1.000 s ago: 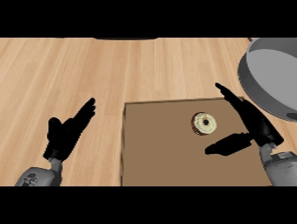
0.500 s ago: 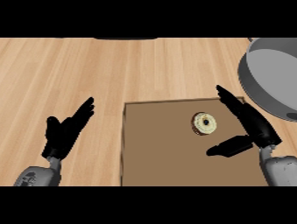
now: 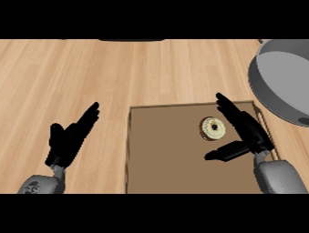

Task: Pick the cupcake from the tray and place it in the pot

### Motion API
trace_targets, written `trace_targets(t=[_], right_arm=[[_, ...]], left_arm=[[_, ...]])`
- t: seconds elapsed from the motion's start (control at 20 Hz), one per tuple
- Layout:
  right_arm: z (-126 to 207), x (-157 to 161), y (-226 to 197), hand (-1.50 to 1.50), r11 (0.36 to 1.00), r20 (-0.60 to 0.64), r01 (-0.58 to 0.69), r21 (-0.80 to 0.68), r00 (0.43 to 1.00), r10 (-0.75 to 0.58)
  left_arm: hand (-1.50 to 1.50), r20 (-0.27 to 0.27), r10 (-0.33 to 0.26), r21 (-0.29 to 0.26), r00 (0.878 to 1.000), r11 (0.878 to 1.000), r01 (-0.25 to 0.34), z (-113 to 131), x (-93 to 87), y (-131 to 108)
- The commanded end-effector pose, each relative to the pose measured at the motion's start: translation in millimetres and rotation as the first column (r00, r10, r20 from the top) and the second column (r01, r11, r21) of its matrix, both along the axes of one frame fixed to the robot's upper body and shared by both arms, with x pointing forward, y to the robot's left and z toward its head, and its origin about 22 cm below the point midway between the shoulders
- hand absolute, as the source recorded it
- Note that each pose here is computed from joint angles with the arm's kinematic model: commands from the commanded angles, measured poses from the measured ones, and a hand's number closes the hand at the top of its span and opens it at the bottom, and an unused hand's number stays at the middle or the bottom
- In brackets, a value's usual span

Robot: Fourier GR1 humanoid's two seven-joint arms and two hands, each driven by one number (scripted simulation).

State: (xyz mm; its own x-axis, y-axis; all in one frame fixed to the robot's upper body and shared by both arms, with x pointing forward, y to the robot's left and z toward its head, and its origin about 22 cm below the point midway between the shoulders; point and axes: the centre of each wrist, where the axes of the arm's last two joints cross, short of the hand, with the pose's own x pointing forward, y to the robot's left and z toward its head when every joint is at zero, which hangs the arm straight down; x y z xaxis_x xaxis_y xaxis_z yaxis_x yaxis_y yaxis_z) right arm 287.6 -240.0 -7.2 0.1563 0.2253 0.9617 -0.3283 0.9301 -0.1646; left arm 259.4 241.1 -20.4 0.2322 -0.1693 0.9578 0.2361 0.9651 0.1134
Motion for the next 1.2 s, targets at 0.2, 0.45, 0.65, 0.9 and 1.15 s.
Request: trace_targets(t=[0.2,0.45,0.65,0.9,1.15], right_arm=[[-48,-2,1,1.5,0.999,-0.012,-0.022,0.042,1.0,0.022],[-66,-7,2,1.5,0.998,0.038,-0.065,0.018,0.997,0.064],[-79,-13,17,1.5,0.996,0.042,-0.052,0.067,0.998,0.049],[-61,8,16,1.5,0.994,0.173,-0.045,0.096,0.985,0.028],[-64,-51,-90,1.5,0.899,0.275,0.438,-0.01,0.865,-0.419]], left_arm=[[0.0,-0.029,-0.01,-0.001,1.0,1.0,0.01,0,-4.0,-1],[0.0,-0.034,-0.007,0.006,0.999,1.0,0.008,3,-0.2,-6],[0.0,-0.029,-0.009,0.009,1.0,1.0,0.009,-8,-4.6,1],[0.0,-0.014,-0.001,0.015,1.0,1.0,0.002,-1,9.3,-4],[0.0,-0.023,0.056,-0.001,0.998,0.998,-0.056,-5,-2.6,10]])
